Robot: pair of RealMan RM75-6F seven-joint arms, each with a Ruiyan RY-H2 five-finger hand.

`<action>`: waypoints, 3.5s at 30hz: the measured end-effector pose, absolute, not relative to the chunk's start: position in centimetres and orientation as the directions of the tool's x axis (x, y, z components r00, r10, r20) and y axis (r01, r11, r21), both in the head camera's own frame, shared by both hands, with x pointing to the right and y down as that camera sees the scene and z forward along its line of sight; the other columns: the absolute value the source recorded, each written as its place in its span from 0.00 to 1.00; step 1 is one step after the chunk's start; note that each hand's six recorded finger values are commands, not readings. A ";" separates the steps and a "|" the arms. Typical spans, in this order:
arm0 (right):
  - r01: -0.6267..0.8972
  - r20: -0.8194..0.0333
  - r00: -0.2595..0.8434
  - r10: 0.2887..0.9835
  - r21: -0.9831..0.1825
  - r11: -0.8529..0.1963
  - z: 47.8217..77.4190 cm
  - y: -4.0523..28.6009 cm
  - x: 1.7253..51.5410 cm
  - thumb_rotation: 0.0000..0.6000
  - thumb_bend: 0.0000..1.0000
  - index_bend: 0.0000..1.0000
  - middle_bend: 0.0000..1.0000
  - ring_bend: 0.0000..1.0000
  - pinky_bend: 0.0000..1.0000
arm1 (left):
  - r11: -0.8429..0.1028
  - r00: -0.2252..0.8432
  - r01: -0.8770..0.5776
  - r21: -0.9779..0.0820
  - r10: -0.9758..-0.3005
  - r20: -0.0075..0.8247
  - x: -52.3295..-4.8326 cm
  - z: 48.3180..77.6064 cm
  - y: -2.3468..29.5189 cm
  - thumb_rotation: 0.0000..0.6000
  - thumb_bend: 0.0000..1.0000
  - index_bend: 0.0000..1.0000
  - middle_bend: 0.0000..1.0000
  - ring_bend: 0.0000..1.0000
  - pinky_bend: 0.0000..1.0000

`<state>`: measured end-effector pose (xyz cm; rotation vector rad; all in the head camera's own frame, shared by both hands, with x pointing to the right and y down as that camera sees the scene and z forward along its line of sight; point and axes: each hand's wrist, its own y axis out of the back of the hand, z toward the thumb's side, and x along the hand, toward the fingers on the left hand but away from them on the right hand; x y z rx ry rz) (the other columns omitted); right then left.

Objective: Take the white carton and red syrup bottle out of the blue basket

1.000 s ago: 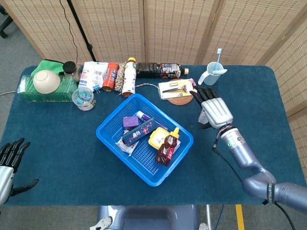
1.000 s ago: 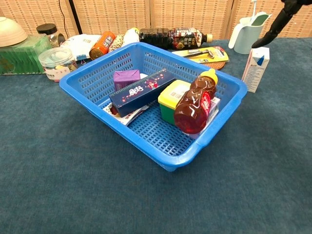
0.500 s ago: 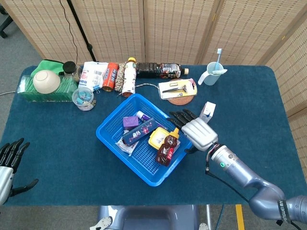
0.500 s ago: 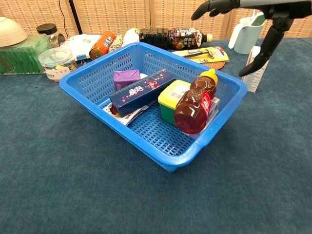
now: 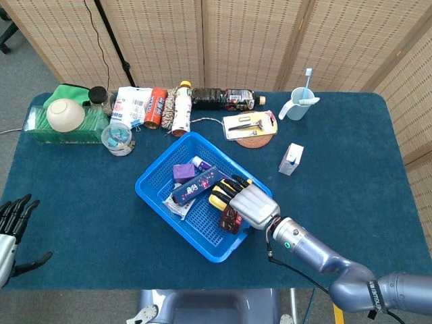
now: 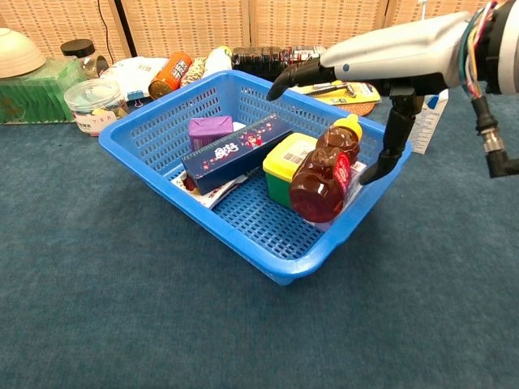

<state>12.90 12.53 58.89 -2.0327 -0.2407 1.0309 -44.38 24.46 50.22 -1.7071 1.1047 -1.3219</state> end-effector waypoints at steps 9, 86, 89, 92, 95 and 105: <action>-0.243 -0.621 0.618 0.483 -0.735 -0.633 60.8 13.1 11.7 1.00 0.00 0.00 0.00 0.00 0.00 | -0.386 0.114 -0.209 -0.899 -0.922 0.370 -44.5 50.1 24.5 1.00 0.04 0.00 0.00 0.00 0.00; -0.095 -0.431 0.318 0.844 -0.901 -0.424 58.3 1.5 26.7 1.00 0.39 0.64 0.53 0.40 0.54 | -0.395 0.126 -0.208 -0.895 -0.918 0.376 -44.2 50.1 24.7 1.00 0.04 0.00 0.00 0.00 0.00; -0.090 -0.454 0.260 0.852 -0.890 -0.447 59.7 1.5 29.8 1.00 0.39 0.64 0.53 0.40 0.54 | -0.401 0.130 -0.206 -0.893 -0.915 0.381 -44.1 50.2 24.7 1.00 0.04 0.00 0.00 0.00 0.00; -0.079 -0.476 0.217 0.852 -0.879 -0.471 61.1 1.8 32.3 1.00 0.39 0.64 0.53 0.40 0.54 | -0.401 0.127 -0.204 -0.893 -0.915 0.382 -44.1 50.3 24.7 1.00 0.04 0.00 0.00 0.00 0.00; -0.063 -0.502 0.202 0.841 -0.864 -0.500 62.3 2.7 33.8 1.00 0.39 0.64 0.53 0.40 0.54 | -0.401 0.122 -0.202 -0.894 -0.916 0.383 -44.0 50.3 24.6 1.00 0.04 0.00 0.00 0.00 0.00; -0.043 -0.578 0.230 0.783 -0.810 -0.585 65.2 7.2 34.8 1.00 0.39 0.54 0.46 0.35 0.52 | -0.403 0.126 -0.198 -0.894 -0.915 0.384 -43.9 50.4 24.7 1.00 0.04 0.00 0.00 0.00 0.00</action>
